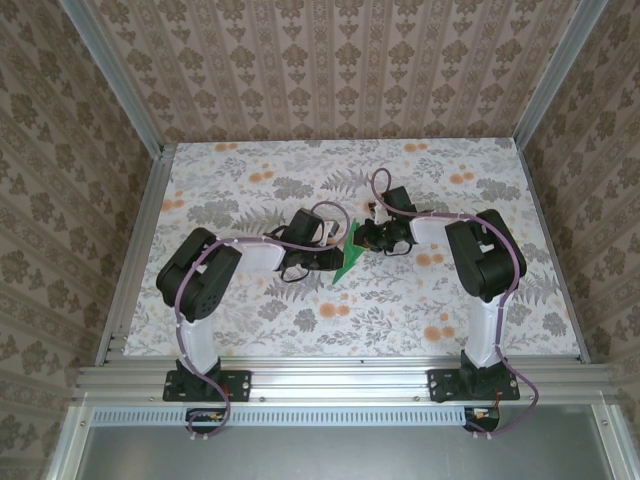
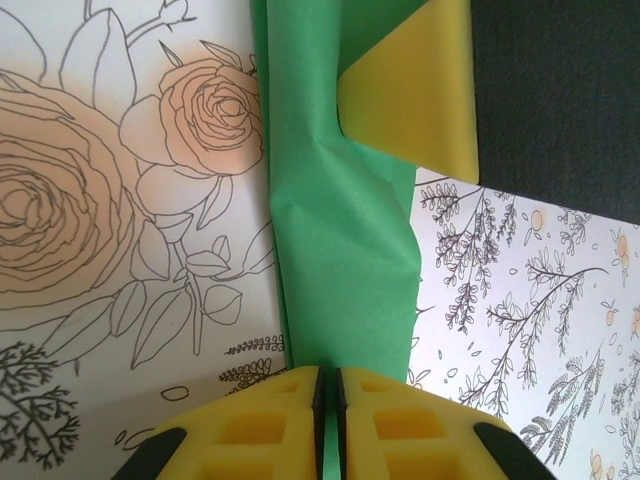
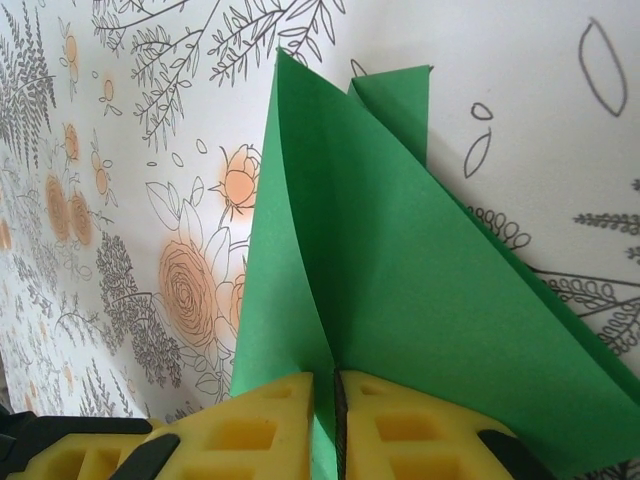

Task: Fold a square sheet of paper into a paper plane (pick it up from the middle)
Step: Fold the wing for the fifth time at the center of the table.

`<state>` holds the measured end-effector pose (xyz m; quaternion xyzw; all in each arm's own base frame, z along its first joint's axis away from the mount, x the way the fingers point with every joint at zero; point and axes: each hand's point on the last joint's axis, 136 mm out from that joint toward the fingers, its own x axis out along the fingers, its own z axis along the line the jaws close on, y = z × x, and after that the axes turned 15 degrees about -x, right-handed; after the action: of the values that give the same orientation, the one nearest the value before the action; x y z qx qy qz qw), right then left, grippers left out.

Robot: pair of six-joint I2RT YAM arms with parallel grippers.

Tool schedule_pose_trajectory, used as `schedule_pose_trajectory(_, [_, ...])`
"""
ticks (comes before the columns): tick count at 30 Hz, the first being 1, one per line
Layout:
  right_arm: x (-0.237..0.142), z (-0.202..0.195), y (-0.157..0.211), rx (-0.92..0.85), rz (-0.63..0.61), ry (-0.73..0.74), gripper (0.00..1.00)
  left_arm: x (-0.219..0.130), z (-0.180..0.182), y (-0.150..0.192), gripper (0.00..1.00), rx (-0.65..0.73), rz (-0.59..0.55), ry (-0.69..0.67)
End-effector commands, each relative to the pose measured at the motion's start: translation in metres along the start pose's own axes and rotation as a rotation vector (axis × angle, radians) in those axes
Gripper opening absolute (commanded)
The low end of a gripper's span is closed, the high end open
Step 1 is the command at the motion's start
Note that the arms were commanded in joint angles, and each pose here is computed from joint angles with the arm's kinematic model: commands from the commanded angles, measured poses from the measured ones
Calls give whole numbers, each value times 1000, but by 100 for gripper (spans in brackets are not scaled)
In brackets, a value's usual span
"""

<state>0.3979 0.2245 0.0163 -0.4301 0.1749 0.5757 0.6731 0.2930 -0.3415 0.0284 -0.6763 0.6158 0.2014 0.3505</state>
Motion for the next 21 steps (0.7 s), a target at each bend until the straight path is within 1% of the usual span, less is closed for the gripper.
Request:
schedule_pose_trajectory(1, [12, -24, 24, 20, 83, 98, 15, -16, -29, -14, 15, 8, -36, 81])
schedule_pose_trajectory(4, [13, -25, 26, 21, 87, 103, 15, -16, -38, -18, 16, -4, -40, 129])
schedule_pose_trajectory(7, [14, -26, 26, 20, 90, 103, 15, -9, -35, -16, 15, -16, -23, 129])
schedule_pose_trajectory(12, [14, -26, 28, 22, 92, 104, 15, 2, -21, -12, 14, -40, -2, 92])
schedule_pose_trajectory(17, [14, -26, 27, 22, 91, 102, 15, 8, -3, -8, 13, -46, 14, 20])
schedule_pose_trajectory(21, [14, -26, 27, 22, 91, 102, 15, 13, 4, -4, 12, -53, 31, 6])
